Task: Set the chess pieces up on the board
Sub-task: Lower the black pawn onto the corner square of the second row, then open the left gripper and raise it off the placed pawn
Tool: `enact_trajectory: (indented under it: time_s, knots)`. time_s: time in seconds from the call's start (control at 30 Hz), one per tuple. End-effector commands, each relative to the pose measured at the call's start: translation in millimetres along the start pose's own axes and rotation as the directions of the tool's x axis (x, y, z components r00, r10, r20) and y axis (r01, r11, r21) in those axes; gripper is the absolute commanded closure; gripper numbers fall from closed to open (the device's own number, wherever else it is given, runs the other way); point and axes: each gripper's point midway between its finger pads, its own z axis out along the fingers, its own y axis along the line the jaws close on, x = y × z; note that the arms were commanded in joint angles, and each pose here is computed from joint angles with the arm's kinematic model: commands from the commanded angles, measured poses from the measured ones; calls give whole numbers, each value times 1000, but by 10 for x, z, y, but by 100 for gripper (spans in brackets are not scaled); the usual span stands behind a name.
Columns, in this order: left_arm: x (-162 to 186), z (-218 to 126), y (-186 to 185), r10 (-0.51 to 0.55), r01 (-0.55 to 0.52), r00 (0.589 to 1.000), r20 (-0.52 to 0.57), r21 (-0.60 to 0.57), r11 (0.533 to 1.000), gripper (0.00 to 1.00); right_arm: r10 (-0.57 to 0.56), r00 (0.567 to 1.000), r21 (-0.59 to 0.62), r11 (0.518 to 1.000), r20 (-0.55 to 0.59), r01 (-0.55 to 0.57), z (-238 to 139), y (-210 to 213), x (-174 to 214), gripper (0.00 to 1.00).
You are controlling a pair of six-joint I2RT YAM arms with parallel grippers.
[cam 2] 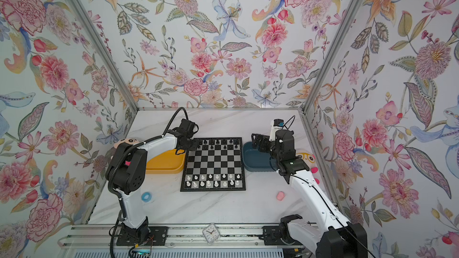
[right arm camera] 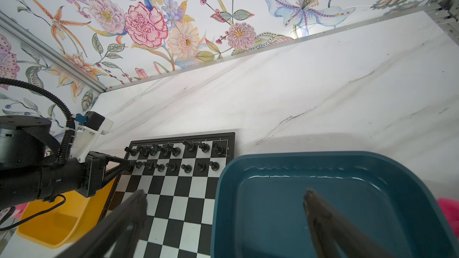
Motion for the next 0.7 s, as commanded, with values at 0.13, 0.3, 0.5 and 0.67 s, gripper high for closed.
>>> enact_trajectory:
  time_s: [0.13, 0.3, 0.5, 0.67]
  knots:
    - [25, 18, 73, 5, -5, 1000, -15, -18, 1000, 82, 16, 1000, -11, 1000, 6, -15, 9, 32, -86, 1]
    - [32, 20, 66, 4, -4, 1000, -19, -11, 1000, 79, 12, 1000, -18, 1000, 2, -12, 12, 48, -83, 1]
    - [9, -22, 41, 7, -7, 1000, -11, 0, 1000, 78, 12, 1000, -18, 1000, -2, -12, 13, 47, -74, 1]
    - [-22, -76, 32, 6, -6, 1000, 0, 5, 1000, 77, 12, 1000, -19, 1000, -2, -12, 13, 46, -74, 1]
